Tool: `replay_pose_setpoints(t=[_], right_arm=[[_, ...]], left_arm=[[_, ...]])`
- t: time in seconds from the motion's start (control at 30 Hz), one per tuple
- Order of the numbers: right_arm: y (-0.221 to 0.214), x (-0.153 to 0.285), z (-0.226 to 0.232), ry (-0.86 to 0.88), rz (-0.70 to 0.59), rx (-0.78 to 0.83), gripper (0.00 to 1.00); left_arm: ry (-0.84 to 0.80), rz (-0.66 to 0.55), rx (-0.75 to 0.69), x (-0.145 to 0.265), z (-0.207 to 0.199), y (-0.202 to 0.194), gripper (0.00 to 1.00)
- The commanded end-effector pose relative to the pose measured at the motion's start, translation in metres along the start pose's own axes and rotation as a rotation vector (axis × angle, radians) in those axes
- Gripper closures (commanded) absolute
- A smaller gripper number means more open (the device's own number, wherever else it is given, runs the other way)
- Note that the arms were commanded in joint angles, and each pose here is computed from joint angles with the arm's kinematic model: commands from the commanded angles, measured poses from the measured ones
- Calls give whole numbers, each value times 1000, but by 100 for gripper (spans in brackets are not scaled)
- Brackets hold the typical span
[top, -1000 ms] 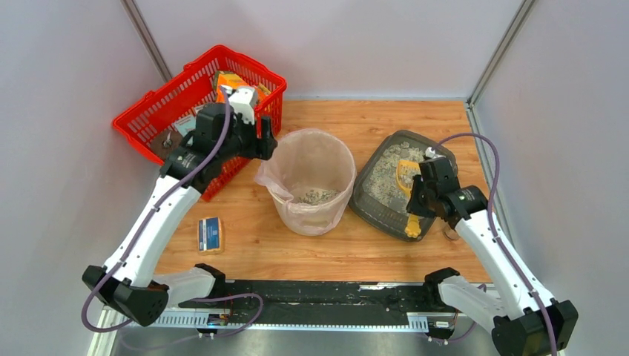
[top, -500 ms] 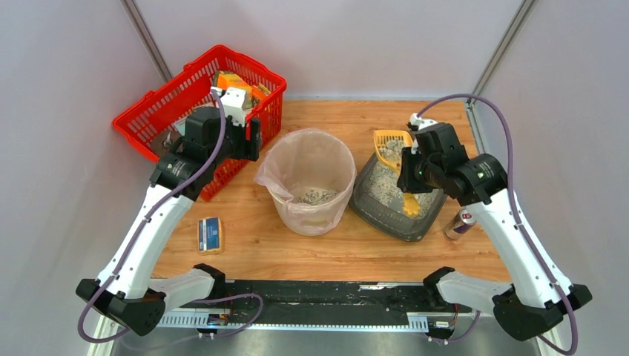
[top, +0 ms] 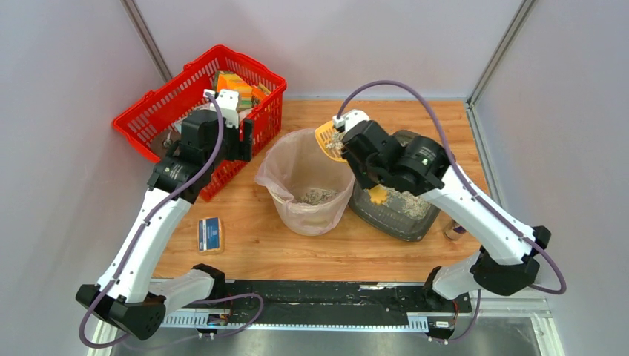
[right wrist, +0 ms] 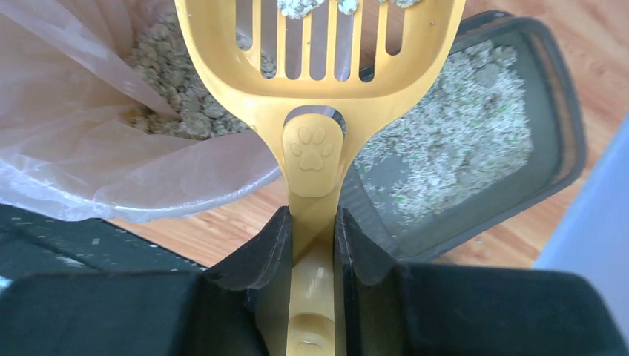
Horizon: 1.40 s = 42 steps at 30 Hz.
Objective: Clean the litter box
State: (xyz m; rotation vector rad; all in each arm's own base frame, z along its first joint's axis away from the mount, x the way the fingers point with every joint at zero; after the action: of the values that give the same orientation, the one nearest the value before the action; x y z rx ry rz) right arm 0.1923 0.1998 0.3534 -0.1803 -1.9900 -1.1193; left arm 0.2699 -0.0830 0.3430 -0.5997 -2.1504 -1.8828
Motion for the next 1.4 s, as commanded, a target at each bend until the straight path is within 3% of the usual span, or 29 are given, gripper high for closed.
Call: replay_pose_setpoints(t=[0.0,0.23,0.4,0.7,0.97,1.37], right_arm=[[4,1,-12,-202,2,186,100],[-2,-4,-12,-287,-23,368,100],[-7,3,-16,-312,-129,486,100],[-8,17,-18,-279,-357,545,100],[-7,2,-16,-347,-307,644,100],[-6,0,-8,-566,-243,921,100]], left_arm=[[-14,-49,-2,3,-1,9,21],[-67,0,13,-7,-10,2,22],[-63,3,12,-9,-10,1,22],[-95,42,13,-15,-15,-4,22],[-107,59,15,-18,-17,-6,22],[-136,97,22,-23,-23,-10,22]])
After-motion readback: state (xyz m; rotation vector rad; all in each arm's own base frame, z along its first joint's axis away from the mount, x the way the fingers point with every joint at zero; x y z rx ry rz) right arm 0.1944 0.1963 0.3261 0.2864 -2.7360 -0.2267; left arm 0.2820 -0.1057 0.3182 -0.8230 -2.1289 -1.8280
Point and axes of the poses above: each gripper's point midway between its finger pads, its own x axis back along the fingers, its own z axis along the line the jaws close on, y = z × x, the point moved 5 cm from there along x, back along the fingers, and after that the axes turned 13 degrees about x, right-handed, at the moved point
